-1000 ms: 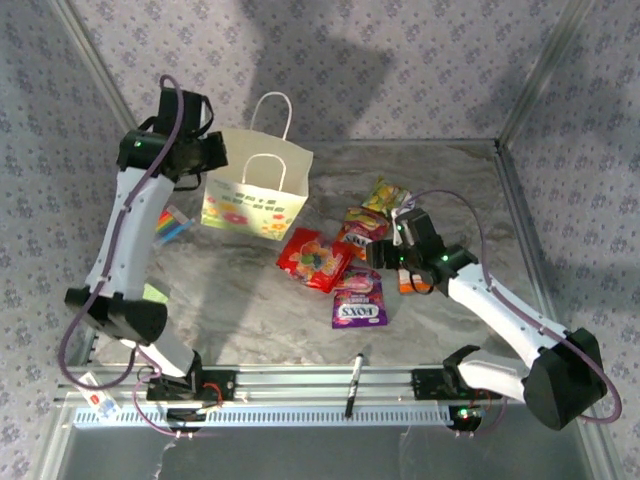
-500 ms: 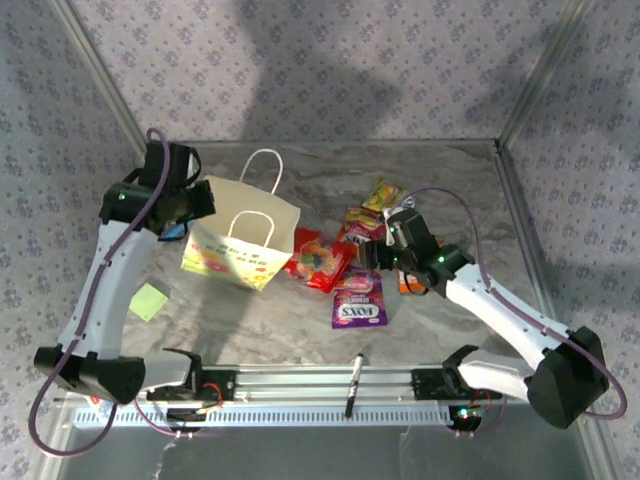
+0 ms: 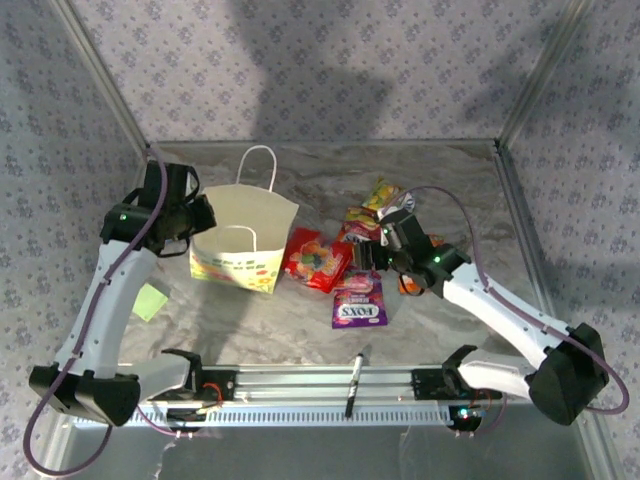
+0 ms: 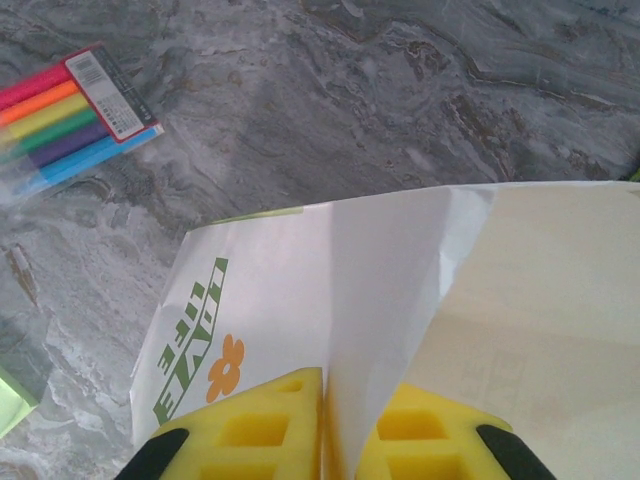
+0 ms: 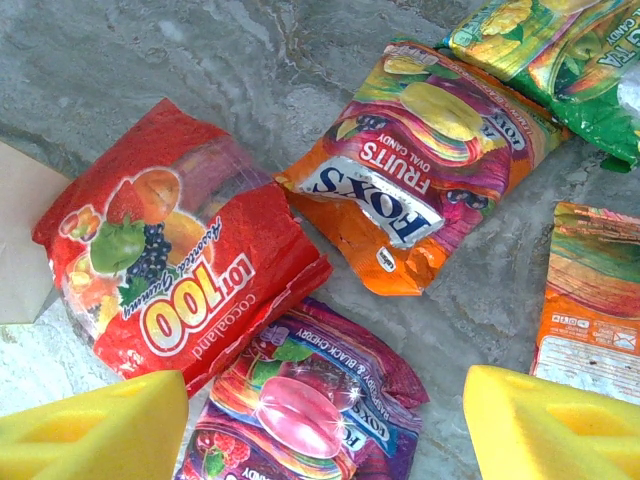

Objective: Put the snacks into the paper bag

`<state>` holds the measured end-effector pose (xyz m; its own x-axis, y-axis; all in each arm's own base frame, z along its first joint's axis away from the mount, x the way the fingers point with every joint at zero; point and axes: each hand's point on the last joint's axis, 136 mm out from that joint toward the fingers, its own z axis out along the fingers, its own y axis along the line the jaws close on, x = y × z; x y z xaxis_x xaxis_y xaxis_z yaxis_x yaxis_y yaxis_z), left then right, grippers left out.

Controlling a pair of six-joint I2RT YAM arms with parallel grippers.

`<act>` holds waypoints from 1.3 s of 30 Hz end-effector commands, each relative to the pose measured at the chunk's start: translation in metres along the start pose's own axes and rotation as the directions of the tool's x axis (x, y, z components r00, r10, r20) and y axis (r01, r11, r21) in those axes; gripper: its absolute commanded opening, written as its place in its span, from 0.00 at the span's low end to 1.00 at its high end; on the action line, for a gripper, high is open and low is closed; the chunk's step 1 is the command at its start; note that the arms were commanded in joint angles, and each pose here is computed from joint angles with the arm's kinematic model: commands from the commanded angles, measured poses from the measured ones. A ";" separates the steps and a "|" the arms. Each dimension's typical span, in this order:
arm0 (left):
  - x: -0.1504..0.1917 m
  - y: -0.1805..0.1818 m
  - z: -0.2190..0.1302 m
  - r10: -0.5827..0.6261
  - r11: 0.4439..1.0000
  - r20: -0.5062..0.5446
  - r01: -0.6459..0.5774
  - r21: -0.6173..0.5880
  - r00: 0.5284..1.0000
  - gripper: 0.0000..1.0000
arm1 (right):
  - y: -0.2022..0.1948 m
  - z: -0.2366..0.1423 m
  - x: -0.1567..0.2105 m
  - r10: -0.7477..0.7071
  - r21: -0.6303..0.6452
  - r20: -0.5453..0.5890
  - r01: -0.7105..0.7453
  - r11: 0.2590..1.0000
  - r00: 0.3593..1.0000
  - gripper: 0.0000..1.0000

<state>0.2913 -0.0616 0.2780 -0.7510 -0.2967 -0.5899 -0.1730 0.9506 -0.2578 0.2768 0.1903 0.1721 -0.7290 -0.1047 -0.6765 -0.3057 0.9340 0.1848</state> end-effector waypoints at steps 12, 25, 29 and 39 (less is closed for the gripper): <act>0.003 0.034 0.003 -0.030 0.995 -0.023 0.028 -0.093 0.999 0.32 | 0.010 0.006 -0.007 -0.012 0.021 -0.015 0.012 1.000 1.000 0.75; 0.006 0.061 -0.008 0.037 0.974 -0.055 -0.048 -0.220 0.998 0.50 | 0.014 0.015 -0.008 -0.028 0.024 -0.038 0.029 0.999 0.999 0.75; 0.002 0.067 -0.023 0.052 0.965 -0.033 -0.059 -0.256 0.998 0.52 | 0.016 0.017 -0.010 -0.034 0.021 -0.043 0.035 0.999 0.998 0.75; -0.018 0.047 -0.056 0.175 0.972 0.033 -0.167 -0.166 0.984 0.55 | 0.022 0.020 -0.011 -0.046 0.011 -0.053 0.046 0.999 0.998 0.75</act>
<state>0.2657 -0.0019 0.3079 -0.7400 -0.2056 -0.6404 -0.2313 0.9718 -0.0448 0.2887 0.2151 0.1637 -0.7485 -0.1508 -0.6457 -0.3247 0.9324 0.1586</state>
